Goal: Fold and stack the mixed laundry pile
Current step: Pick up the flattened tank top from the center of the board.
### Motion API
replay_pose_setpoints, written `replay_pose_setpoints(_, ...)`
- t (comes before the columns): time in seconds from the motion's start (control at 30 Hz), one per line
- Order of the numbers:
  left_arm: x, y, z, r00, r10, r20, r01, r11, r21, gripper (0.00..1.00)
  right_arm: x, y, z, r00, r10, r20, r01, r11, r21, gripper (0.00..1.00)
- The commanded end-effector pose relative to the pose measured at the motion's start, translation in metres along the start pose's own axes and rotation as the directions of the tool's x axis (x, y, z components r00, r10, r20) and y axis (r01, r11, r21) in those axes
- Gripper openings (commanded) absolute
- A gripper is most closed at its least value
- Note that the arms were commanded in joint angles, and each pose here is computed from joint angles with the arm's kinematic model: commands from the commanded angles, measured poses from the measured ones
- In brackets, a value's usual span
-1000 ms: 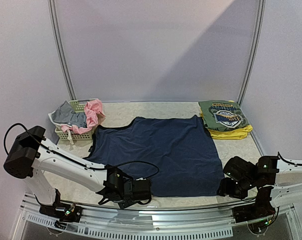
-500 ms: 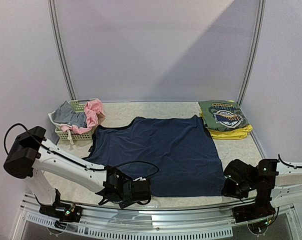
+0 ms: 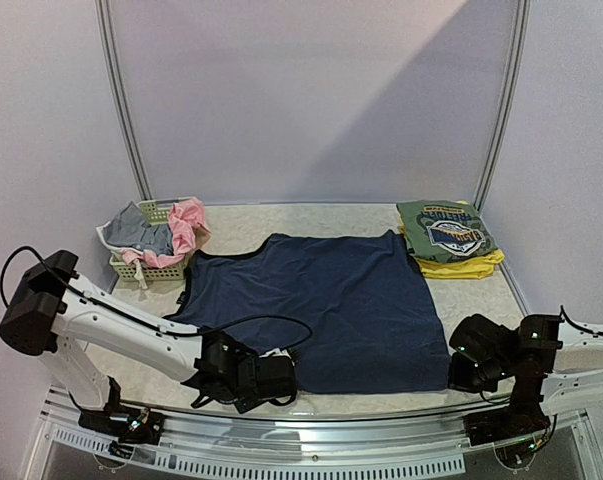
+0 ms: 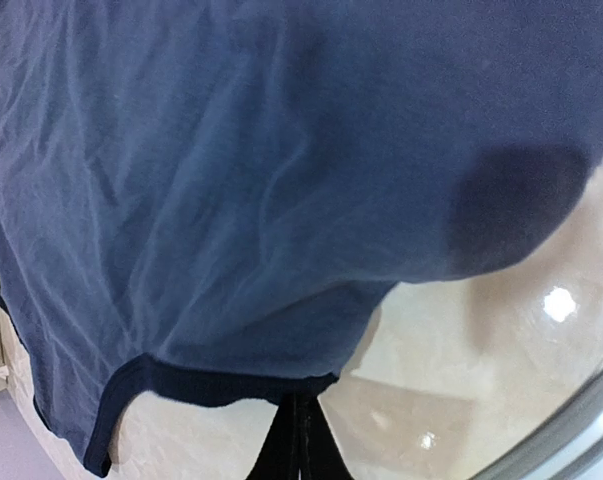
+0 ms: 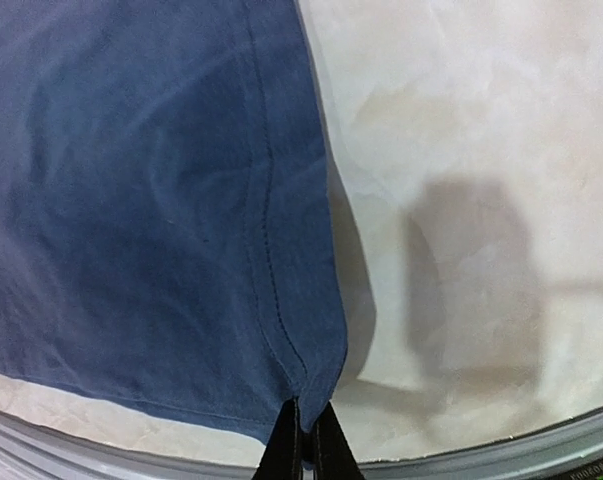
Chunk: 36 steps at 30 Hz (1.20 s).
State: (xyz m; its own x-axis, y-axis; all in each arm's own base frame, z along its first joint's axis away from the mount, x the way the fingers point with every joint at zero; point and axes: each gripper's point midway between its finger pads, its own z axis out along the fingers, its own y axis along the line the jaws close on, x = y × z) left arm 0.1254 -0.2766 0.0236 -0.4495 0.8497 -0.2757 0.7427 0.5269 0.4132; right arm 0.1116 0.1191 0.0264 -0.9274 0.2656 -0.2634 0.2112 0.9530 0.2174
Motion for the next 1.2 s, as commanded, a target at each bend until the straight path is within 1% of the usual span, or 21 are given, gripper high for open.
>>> replay_pose_setpoints(0.0,0.001,0.011,-0.012,0.999,-0.047,0.027,0.047,0.999,0.014,0.00,-0.019,-0.003,-0.024,0.996,-0.014,0.084,0.012,1.000,0.026,0.00)
replay_pose_setpoints(0.17,0.004,0.020,-0.022,0.999,-0.053,0.011,0.053,0.999,-0.001,0.00,-0.032,-0.002,-0.041,0.989,0.003,0.145,-0.003,1.000,0.001,0.00)
replay_pose_setpoints(0.43,0.020,0.040,-0.044,0.993,-0.118,0.010,0.118,0.993,-0.024,0.00,-0.039,0.009,-0.050,0.987,-0.008,0.162,0.011,1.000,-0.019,0.00)
replay_pose_setpoints(0.53,0.026,0.044,-0.049,0.989,-0.143,0.021,0.143,0.990,-0.015,0.00,-0.035,0.014,-0.047,0.990,-0.013,0.138,0.019,0.999,-0.041,0.00)
replay_pose_setpoints(0.63,0.030,0.045,-0.052,0.987,-0.160,0.020,0.160,0.987,-0.017,0.00,-0.025,0.021,-0.037,0.996,-0.017,0.091,0.024,0.997,-0.073,0.00)
replay_pose_setpoints(0.77,0.036,0.045,-0.055,0.985,-0.171,0.007,0.171,0.985,-0.034,0.00,-0.015,0.028,-0.027,0.999,-0.032,0.039,0.036,0.995,-0.095,0.00)
replay_pose_setpoints(0.87,0.034,0.040,-0.055,0.987,-0.161,0.018,0.161,0.987,-0.025,0.00,-0.014,0.033,-0.026,0.998,-0.052,0.028,0.054,0.993,-0.101,0.00)
replay_pose_setpoints(0.9,0.033,0.039,-0.055,0.988,-0.154,0.024,0.155,0.988,-0.029,0.02,-0.015,0.034,-0.026,0.998,-0.057,0.032,0.060,0.994,-0.096,0.00)
replay_pose_setpoints(0.93,0.032,0.038,-0.054,0.989,-0.147,0.030,0.148,0.988,-0.039,0.08,-0.016,0.033,-0.026,0.997,-0.062,0.034,0.065,0.994,-0.088,0.00)
replay_pose_setpoints(1.0,0.029,0.036,-0.051,0.989,-0.140,0.039,0.142,0.989,-0.044,0.23,-0.016,0.032,-0.026,0.997,-0.068,0.037,0.071,0.994,-0.082,0.00)
replay_pose_setpoints(1.07,0.020,0.026,-0.046,0.989,-0.141,0.050,0.142,0.990,-0.018,0.34,-0.016,0.033,-0.025,0.997,-0.067,0.036,0.070,0.994,-0.085,0.00)
replay_pose_setpoints(1.17,0.011,0.015,-0.040,0.987,-0.148,0.061,0.148,0.989,0.002,0.42,-0.013,0.031,-0.023,0.997,-0.068,0.029,0.070,0.994,-0.087,0.00)
